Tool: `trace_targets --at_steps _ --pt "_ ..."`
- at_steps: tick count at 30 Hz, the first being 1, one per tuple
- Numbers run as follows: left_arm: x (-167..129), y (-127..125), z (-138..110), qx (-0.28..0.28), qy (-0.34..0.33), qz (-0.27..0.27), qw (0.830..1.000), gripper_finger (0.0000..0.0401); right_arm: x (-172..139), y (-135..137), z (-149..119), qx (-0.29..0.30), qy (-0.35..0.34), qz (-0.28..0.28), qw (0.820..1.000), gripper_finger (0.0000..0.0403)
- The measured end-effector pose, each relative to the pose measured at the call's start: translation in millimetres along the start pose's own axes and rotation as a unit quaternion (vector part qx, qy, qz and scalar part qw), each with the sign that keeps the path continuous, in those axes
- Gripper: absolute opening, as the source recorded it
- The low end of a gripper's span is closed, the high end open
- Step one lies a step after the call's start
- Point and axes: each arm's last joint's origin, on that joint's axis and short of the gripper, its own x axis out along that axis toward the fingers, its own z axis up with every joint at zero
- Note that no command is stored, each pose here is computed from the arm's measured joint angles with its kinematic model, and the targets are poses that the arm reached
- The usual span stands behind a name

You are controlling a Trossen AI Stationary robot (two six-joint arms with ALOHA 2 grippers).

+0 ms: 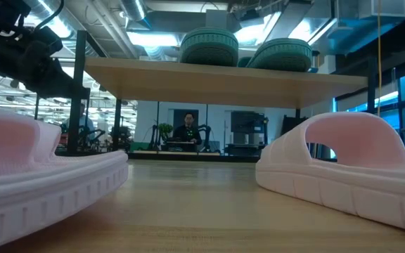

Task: Pick and place slides into the shelf
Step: Put the pink slide under the shelf

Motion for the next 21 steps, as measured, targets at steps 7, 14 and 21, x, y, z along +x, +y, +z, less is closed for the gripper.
trace_targets --at_steps 7,14,21 --pt "0.0 0.0 0.0 0.0 0.0 0.0 1.0 0.0127 7.4 -1.3 1.2 -0.011 -0.001 -0.015 1.0 0.0169" --pt "0.0 0.0 0.0 0.0 0.0 0.0 1.0 0.0127 7.5 -1.5 1.4 -0.013 -0.002 -0.016 1.0 0.0046" --pt "0.0 0.0 0.0 0.0 0.0 0.0 1.0 0.0127 7.0 -1.9 1.4 -0.011 -0.003 -0.014 1.0 0.0016"
